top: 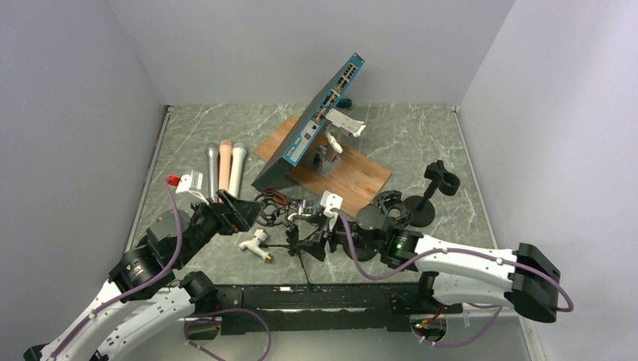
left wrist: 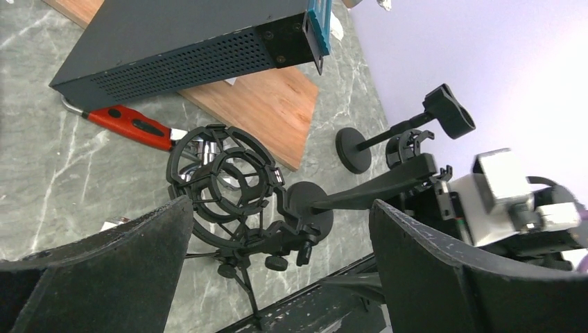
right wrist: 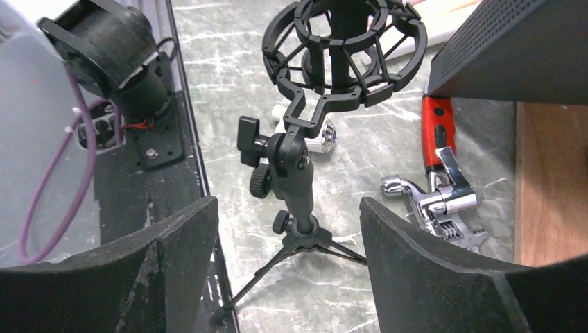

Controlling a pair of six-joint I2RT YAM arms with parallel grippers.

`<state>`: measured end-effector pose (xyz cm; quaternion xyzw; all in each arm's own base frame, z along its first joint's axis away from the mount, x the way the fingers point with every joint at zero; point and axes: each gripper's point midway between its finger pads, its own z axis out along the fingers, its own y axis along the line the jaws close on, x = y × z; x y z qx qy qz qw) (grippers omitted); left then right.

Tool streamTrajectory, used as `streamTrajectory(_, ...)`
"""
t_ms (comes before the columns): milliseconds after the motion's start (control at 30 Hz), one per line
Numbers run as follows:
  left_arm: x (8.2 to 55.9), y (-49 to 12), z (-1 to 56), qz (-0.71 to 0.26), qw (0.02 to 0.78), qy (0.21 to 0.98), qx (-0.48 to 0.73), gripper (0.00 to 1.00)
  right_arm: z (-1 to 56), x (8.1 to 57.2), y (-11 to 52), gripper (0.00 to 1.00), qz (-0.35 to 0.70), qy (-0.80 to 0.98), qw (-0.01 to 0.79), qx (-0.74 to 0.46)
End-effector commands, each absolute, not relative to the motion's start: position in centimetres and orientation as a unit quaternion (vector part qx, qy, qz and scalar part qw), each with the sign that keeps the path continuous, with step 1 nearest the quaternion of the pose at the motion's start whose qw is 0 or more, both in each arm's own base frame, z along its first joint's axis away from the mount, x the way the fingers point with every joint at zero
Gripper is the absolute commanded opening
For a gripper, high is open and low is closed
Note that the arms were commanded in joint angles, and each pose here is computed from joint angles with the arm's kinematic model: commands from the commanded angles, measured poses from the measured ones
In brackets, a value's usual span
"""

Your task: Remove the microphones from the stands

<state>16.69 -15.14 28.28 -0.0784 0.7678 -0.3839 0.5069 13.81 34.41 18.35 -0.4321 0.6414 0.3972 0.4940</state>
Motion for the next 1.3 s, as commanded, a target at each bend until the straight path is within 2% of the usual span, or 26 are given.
streamTrajectory(0,16.8,-14.7,29.4,-0.373,0.533,0.758,-0.053,0.99,20.3,13.1,32.8,0.77,0.414,0.643,0.503,-0.402)
streamTrajectory(33,16.8,-14.5,29.5,-0.369,0.537,0.757,-0.051,0.99,20.8,13.0,32.3,0.79,0.415,0.645,0.506,-0.394)
streamTrajectory(133,16.7,-13.7,30.4,-0.360,0.552,0.751,-0.049,0.99,22.9,13.7,30.7,0.99,0.405,0.663,0.524,-0.349)
streamTrajectory(167,16.7,-13.5,30.9,-0.357,0.559,0.747,-0.047,0.99,23.6,13.8,30.1,1.00,0.402,0.674,0.521,-0.336)
streamTrajectory(467,15.8,-8.6,36.3,-0.306,0.641,0.703,-0.048,0.99,31.0,14.6,24.9,1.00,0.361,0.743,0.516,-0.228)
streamTrajectory(833,12.0,-2.9,42.0,-0.310,0.724,0.613,-0.055,0.99,40.6,14.6,19.0,1.00,0.397,0.658,0.626,-0.132)
streamTrajectory(1033,10.4,-0.4,43.6,-0.306,0.751,0.581,-0.064,1.00,43.5,14.2,18.2,1.00,0.409,0.626,0.651,-0.132)
streamTrajectory(1267,10.2,0.4,43.8,-0.297,0.757,0.578,-0.071,0.99,44.7,13.2,18.1,1.00,0.445,0.582,0.667,-0.136)
